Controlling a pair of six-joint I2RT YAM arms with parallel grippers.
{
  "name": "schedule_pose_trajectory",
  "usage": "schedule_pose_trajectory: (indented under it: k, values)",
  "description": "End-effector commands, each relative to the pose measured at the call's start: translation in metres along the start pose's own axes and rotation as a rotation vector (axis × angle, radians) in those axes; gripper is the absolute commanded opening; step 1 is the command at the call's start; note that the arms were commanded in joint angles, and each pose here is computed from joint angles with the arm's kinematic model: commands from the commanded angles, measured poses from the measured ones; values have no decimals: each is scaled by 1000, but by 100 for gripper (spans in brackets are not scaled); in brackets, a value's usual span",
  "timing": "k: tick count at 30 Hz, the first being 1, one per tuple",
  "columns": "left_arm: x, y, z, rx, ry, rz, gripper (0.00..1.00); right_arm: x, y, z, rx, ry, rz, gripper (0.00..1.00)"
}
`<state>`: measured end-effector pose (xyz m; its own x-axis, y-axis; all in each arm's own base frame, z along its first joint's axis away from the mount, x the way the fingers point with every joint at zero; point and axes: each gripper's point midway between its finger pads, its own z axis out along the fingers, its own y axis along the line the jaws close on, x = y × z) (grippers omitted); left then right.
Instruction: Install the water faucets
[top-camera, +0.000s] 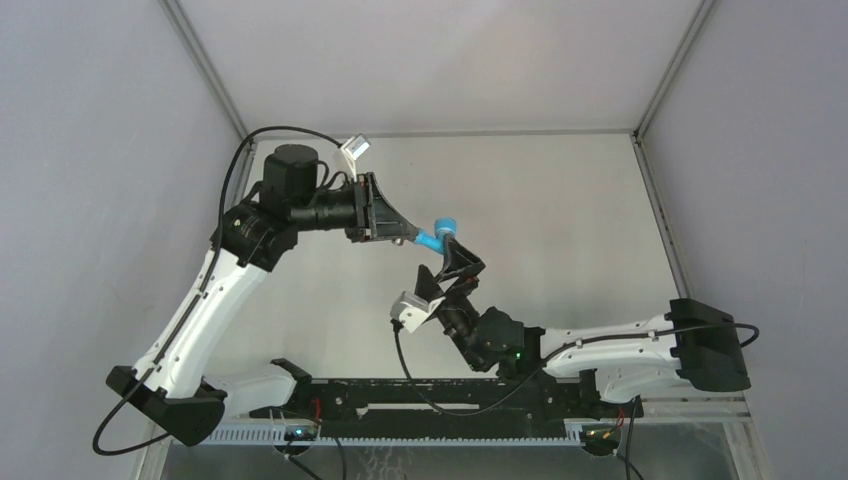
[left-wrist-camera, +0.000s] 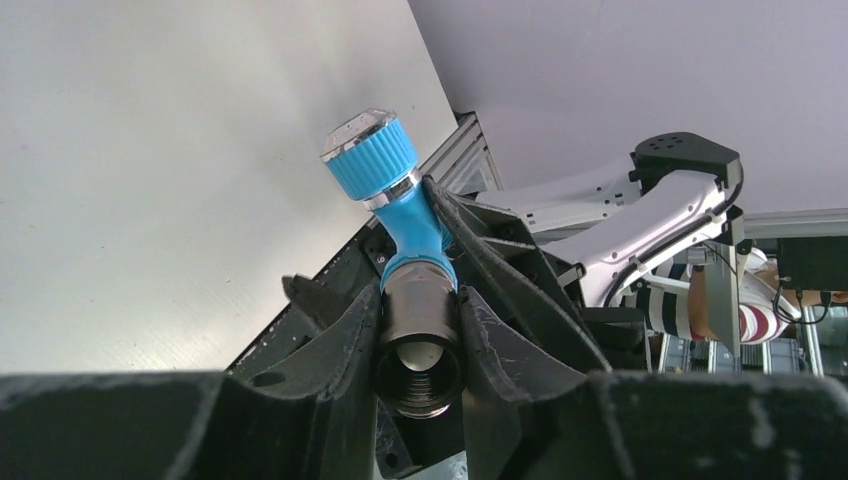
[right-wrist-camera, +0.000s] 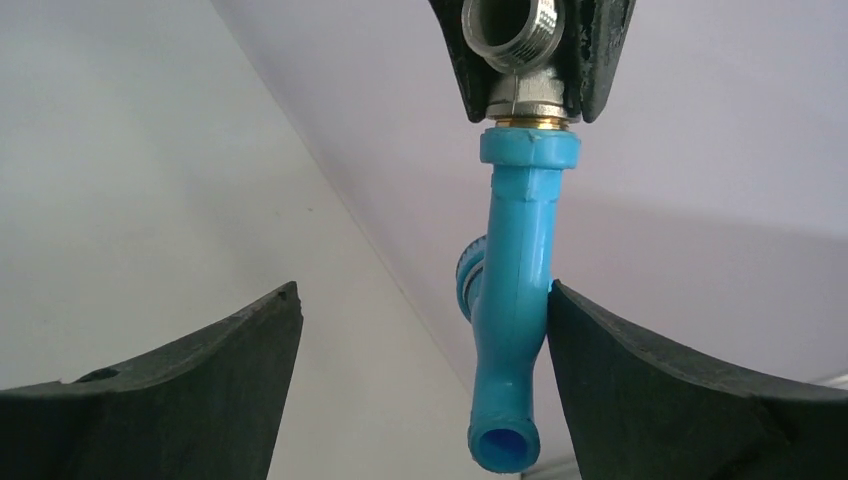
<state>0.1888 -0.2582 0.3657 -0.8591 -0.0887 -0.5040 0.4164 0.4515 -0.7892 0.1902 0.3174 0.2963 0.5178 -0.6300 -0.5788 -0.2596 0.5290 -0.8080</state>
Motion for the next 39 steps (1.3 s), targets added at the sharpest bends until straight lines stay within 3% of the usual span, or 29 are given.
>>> schedule_pose_trajectory:
  k: [1,10,15,22,26,30,39]
  values:
    - [1,-21,-9,87,-10,46,0,-6,-35,-5,146,18,-12,89]
    - [-2,-26,-13,85,-5,77,0,4,-44,-4,114,56,120,21]
    - [1,-26,-13,92,1,74,0,7,-45,-4,74,52,205,0]
    - [4,-26,-13,105,11,105,0,-11,-25,-12,-157,-50,350,0]
    - [5,-26,-14,110,11,130,0,-36,-21,-31,-419,-192,584,0]
    - [7,-29,-13,136,18,139,0,-44,-32,-37,-547,-256,765,0]
    - [8,-33,-14,164,0,202,0,-60,-18,-50,-897,-269,1020,0]
